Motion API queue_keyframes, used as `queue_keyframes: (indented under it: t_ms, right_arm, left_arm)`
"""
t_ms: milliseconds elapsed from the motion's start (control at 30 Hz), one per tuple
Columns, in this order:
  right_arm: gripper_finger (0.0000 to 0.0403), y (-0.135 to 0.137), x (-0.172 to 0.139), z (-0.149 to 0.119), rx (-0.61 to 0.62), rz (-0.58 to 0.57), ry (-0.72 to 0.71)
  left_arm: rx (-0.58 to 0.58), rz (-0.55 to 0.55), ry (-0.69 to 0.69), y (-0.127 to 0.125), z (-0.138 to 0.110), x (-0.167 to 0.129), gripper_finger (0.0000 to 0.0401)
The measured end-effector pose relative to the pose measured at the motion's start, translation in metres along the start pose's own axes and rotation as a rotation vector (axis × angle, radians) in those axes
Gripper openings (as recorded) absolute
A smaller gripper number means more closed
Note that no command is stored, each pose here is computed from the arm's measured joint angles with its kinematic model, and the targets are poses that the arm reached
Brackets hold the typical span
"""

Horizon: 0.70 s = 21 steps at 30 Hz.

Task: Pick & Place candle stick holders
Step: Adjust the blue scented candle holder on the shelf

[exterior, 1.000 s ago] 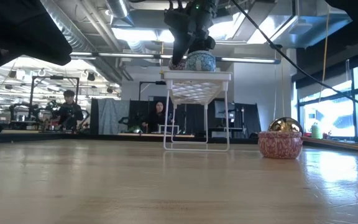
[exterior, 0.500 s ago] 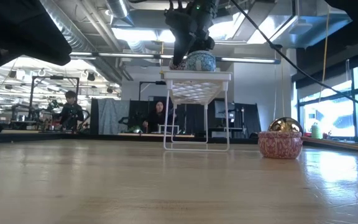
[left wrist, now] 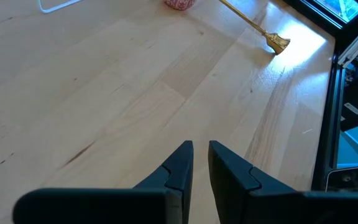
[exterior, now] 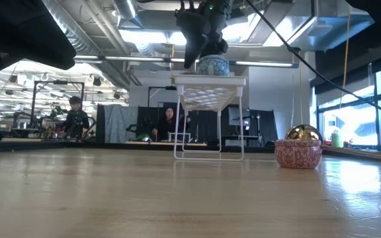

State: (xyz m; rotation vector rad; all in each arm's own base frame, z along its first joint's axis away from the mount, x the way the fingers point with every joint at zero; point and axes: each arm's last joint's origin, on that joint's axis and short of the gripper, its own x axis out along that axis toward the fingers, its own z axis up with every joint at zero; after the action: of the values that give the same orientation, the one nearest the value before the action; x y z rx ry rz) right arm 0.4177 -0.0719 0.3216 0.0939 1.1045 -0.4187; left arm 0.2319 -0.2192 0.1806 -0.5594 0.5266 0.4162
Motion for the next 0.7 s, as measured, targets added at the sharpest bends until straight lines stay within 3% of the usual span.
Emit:
queue_keyframes:
  t_ms: [700]
  right_arm:
    - [0.0364, 0.0001, 0.0000, -0.0001, -0.001, -0.003, 0.000]
  left_arm:
    - [0.001, 0.000, -0.001, 0.0000, 0.0000, -0.0001, 0.0045]
